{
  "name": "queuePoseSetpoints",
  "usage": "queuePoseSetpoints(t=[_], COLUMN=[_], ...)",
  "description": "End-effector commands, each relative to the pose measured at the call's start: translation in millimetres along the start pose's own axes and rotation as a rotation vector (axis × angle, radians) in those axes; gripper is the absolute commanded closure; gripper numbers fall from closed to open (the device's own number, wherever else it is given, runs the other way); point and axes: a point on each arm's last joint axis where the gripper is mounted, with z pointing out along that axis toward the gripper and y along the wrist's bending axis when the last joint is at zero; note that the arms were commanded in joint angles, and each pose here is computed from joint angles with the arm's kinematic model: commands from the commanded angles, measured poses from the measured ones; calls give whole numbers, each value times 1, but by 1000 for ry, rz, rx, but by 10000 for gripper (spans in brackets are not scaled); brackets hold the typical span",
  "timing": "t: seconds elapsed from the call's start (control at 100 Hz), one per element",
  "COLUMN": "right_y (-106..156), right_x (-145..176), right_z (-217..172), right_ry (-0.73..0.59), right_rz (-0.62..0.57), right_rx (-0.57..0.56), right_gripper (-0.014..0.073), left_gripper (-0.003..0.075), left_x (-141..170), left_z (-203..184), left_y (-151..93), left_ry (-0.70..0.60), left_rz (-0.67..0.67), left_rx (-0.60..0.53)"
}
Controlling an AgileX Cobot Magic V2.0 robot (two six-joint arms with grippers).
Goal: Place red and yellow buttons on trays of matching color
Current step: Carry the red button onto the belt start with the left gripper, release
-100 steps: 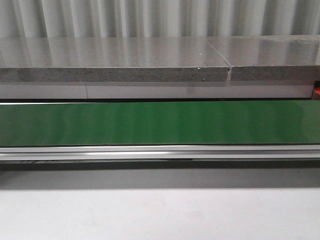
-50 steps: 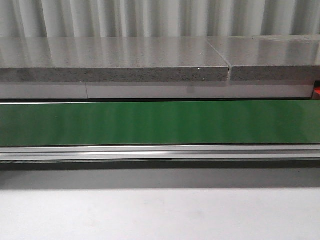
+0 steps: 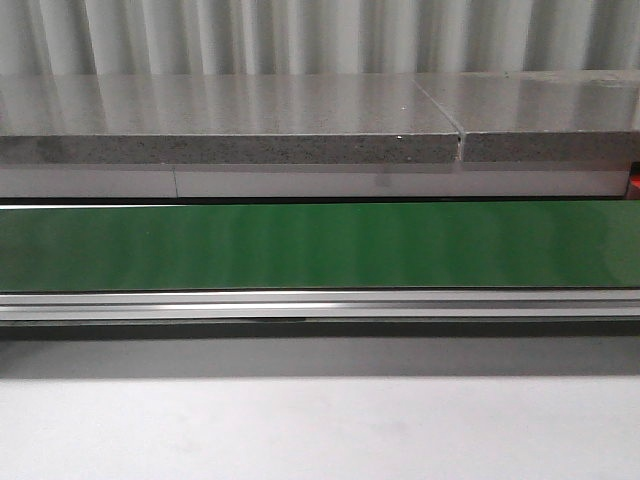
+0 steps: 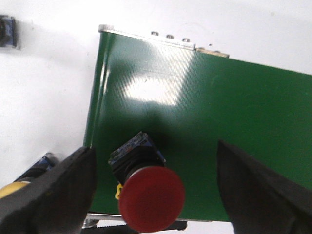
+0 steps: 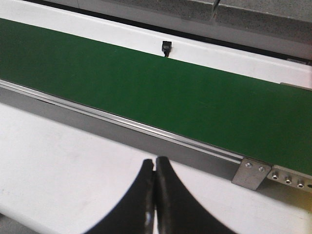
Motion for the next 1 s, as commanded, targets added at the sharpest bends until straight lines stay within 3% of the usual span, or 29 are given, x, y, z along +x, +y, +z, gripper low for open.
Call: queuePoseSetpoints(t=[0.0, 0.29, 0.61, 0.99], right_y=[-1, -1, -1, -1], right_x=[-12, -12, -12, -12], right_z=[-3, -3, -3, -3], right_ry=[-77, -77, -77, -76], right_rz=[-2, -2, -2, -2], right_rx=[10, 10, 10, 9], right_gripper=[662, 662, 662, 662], left_gripper=[202, 206, 207, 207], left_x=[-8, -10, -2, 12], left_z=[-28, -46, -46, -39], left_y=[-10, -11, 17, 56], left_ry=[-119, -170, -92, 13], left_rz=[1, -39, -241, -334], left_rx=[46, 36, -126, -177])
